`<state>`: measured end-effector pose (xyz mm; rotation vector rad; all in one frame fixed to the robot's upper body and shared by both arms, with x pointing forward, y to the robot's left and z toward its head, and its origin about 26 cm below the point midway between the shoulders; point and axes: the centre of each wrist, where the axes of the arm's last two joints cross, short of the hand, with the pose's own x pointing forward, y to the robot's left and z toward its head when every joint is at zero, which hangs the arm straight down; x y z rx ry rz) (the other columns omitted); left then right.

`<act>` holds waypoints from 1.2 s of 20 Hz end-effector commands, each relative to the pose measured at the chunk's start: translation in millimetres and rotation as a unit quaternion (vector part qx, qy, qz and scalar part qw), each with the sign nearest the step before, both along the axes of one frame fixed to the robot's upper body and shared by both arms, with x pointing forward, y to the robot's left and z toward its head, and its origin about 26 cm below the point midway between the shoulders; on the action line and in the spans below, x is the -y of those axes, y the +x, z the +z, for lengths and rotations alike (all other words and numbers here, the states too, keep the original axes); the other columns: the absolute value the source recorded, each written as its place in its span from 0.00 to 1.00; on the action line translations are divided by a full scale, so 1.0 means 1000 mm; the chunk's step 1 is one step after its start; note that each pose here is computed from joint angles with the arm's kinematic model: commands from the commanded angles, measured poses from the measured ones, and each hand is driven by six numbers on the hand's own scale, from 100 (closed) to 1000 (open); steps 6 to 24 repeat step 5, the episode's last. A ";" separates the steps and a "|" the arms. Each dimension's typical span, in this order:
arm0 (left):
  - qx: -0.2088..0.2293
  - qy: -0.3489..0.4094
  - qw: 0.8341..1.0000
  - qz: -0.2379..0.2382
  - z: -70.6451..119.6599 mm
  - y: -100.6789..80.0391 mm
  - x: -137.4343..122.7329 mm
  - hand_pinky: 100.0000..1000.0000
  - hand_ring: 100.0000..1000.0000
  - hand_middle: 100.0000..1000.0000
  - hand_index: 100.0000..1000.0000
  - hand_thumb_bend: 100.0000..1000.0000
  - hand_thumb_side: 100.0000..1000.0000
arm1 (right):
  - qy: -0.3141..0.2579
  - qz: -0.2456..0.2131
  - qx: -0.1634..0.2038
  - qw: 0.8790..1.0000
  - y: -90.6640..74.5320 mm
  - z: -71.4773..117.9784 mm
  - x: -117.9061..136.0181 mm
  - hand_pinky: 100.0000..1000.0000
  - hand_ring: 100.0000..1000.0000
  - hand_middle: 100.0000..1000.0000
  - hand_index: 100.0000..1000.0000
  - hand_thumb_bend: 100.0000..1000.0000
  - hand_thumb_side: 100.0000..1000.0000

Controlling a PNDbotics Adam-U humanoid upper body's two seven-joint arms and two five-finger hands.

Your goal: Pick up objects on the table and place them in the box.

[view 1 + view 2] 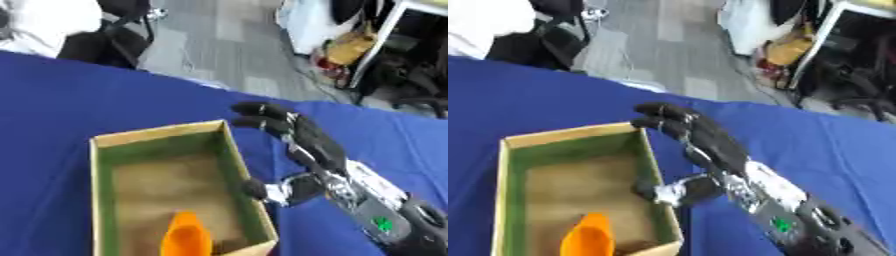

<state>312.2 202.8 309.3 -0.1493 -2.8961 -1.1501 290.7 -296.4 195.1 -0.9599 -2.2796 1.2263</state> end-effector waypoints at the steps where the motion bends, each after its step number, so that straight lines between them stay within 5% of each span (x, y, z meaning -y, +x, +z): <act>1: 0.015 0.006 0.999 0.039 0.001 -0.003 -0.019 1.00 0.85 0.87 0.78 0.05 0.86 | 0.018 -0.001 -0.004 1.000 -0.012 -0.010 0.010 0.59 0.71 0.76 0.77 0.47 1.00; 5: 0.006 0.023 0.996 0.083 -0.016 -0.003 -0.039 1.00 0.85 0.87 0.78 0.04 0.87 | 0.076 -0.041 -0.038 0.996 -0.026 -0.042 0.018 0.48 0.63 0.73 0.77 0.44 1.00; 24: 0.006 0.023 0.996 0.083 -0.016 -0.003 -0.039 1.00 0.85 0.87 0.78 0.04 0.87 | 0.076 -0.041 -0.038 0.996 -0.026 -0.042 0.018 0.48 0.63 0.73 0.77 0.44 1.00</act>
